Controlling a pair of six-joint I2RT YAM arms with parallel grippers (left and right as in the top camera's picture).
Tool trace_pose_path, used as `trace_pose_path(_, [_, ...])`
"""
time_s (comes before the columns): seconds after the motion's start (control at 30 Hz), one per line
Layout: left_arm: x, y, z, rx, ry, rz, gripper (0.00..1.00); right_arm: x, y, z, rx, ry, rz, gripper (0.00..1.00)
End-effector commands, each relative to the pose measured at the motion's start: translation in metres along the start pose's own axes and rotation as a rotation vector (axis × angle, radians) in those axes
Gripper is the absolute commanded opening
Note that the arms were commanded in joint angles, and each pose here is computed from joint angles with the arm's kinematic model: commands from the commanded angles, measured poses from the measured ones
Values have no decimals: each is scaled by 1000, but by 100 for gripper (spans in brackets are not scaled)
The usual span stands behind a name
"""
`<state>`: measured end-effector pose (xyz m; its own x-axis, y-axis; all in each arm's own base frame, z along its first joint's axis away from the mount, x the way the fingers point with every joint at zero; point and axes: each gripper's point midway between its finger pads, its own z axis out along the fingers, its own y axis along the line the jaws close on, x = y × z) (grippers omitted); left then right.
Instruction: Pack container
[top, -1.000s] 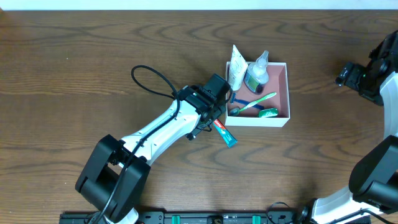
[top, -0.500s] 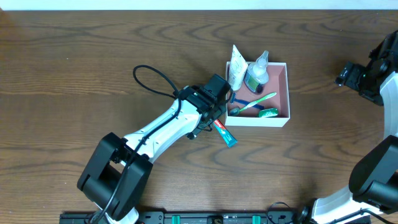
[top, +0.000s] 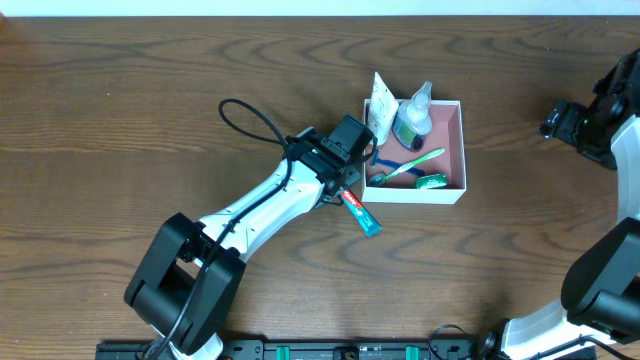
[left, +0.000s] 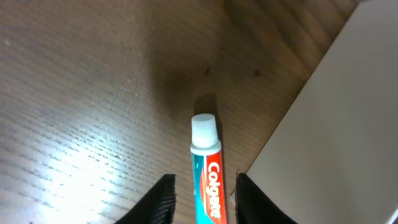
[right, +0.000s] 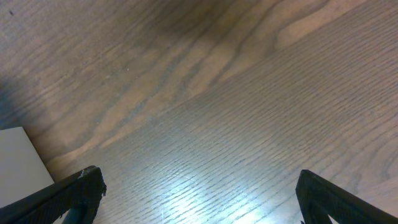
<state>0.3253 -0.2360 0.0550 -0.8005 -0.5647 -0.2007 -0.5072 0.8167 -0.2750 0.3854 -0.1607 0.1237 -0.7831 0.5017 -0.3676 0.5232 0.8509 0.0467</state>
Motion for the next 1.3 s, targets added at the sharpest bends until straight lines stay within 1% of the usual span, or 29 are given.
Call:
trace_pose_path(0.0, [-6, 1, 4, -8, -28, 3, 13, 1, -3, 3, 8, 8, 14, 99])
trace_pose_path(0.03, [-6, -1, 4, -1, -30, -6, 8, 1, -3, 3, 8, 8, 14, 99])
trace_pose_path(0.07, [-6, -2, 4, 3, -31, -22, 6, 1, -3, 3, 8, 8, 14, 99])
trace_pose_path(0.13, [-8, -6, 4, 18, -36, -42, 6, 1, -3, 3, 8, 8, 14, 99])
trace_pose_path(0.33, [-10, -13, 4, 49, -44, -45, 6, 1, -3, 3, 8, 8, 14, 99])
trace_pose_path(0.6, [-1, -12, 13, 38, -10, -37, 6, 1, -3, 3, 8, 8, 14, 99])
trace_pose_path(0.73, [7, -13, 23, 40, 31, -35, 6, 1, -3, 3, 8, 8, 14, 99])
trace_pose_path(1.27, [8, -12, 28, 39, 35, -28, 6, 1, -3, 3, 8, 8, 14, 99])
